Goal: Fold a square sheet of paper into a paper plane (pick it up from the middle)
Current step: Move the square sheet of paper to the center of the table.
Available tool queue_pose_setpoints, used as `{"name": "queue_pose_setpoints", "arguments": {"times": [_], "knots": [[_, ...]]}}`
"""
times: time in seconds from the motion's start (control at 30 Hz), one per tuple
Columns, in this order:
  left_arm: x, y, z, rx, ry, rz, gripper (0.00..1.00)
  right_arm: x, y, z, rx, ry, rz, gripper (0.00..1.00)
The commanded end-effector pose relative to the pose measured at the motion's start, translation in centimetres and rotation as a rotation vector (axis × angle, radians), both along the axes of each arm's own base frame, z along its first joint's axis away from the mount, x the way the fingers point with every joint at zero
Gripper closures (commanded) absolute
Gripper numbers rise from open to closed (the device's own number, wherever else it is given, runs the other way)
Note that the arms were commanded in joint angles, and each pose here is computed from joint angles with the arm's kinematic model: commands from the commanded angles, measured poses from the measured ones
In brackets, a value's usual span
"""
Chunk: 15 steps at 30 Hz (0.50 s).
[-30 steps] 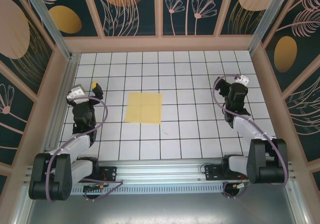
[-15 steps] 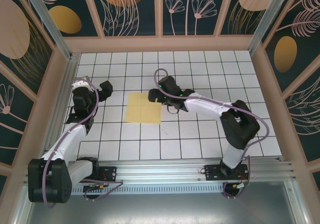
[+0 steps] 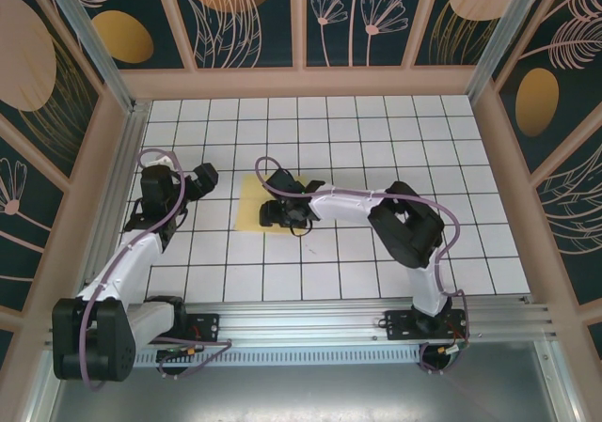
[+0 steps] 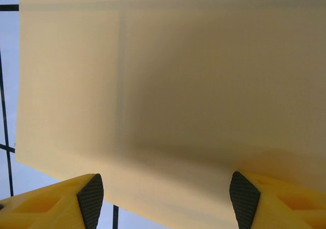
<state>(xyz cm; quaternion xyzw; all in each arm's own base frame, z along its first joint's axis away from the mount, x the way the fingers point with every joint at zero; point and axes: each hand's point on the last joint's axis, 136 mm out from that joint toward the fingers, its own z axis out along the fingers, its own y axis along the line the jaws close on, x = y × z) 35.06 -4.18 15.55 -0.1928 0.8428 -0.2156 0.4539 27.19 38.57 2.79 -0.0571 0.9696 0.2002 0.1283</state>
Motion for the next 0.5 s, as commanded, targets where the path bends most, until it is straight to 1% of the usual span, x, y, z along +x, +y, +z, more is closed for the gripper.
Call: {"name": "queue_pose_setpoints", "arguments": {"times": [0.0,0.13,0.23,0.33,0.4,0.47], "knots": [[0.1,-0.9,0.6,-0.037,0.015,-0.039,0.02,-2.8,-3.4,-1.2,-0.111,0.077,0.047,0.29],[0.1,-1.5,-0.4,-0.060,0.056,-0.063,0.01,-4.8,-7.7,-1.9,-0.186,0.103,0.106,0.29],[-0.1,-2.2,-1.2,-0.095,0.087,-0.087,0.01,-5.0,-10.1,-1.0,-0.223,0.072,0.135,0.29],[-0.6,-2.8,-2.2,-0.141,0.117,-0.103,0.02,-4.0,-9.3,1.8,-0.171,0.003,0.147,0.29],[-1.2,-3.2,-3.0,-0.176,0.138,-0.105,0.02,-3.0,-7.9,4.3,-0.111,-0.048,0.106,0.25],[-1.9,-3.9,-3.7,-0.208,0.157,-0.123,0.02,-2.2,-7.6,5.5,-0.089,-0.063,0.022,0.18]]}}
